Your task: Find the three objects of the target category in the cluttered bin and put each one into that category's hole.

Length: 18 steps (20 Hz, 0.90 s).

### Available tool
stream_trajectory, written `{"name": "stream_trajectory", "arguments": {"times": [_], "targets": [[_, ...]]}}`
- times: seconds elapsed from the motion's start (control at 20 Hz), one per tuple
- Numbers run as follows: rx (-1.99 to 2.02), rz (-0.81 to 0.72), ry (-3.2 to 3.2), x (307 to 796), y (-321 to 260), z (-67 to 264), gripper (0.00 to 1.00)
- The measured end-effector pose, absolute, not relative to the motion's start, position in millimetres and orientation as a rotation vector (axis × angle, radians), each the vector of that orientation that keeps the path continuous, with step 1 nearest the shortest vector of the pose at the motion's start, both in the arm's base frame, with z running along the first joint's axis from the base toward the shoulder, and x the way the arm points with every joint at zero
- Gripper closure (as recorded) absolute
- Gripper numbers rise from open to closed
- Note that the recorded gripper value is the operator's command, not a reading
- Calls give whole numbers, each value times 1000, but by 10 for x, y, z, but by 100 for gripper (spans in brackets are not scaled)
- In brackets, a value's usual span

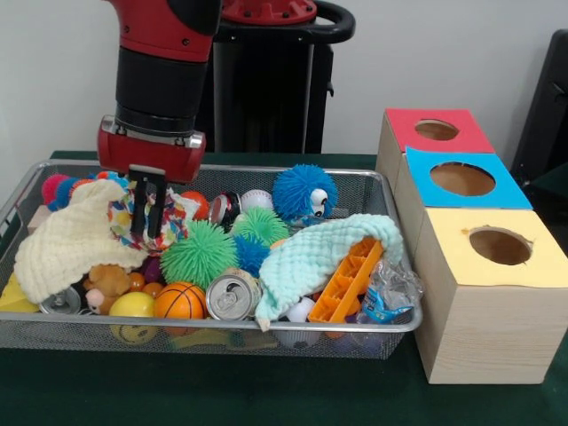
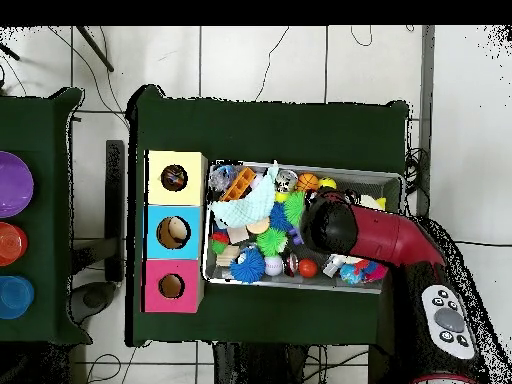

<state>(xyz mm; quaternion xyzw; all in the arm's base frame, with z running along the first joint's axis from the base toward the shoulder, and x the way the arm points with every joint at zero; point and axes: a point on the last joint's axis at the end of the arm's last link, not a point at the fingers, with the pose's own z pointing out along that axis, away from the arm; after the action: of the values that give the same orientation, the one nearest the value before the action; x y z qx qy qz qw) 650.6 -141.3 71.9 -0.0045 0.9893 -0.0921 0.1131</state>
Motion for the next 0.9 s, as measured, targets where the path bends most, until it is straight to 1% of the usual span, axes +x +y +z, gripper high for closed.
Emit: {"name": "stream_trajectory", "arguments": {"times": [0.4, 0.65, 0.9], "targets": [[-15, -274, 2900, 6524, -1412, 760, 100], [-40, -279, 2894, 6574, -1307, 876, 100], [-96, -299, 2887, 6629, -1071, 1043, 100]]}}
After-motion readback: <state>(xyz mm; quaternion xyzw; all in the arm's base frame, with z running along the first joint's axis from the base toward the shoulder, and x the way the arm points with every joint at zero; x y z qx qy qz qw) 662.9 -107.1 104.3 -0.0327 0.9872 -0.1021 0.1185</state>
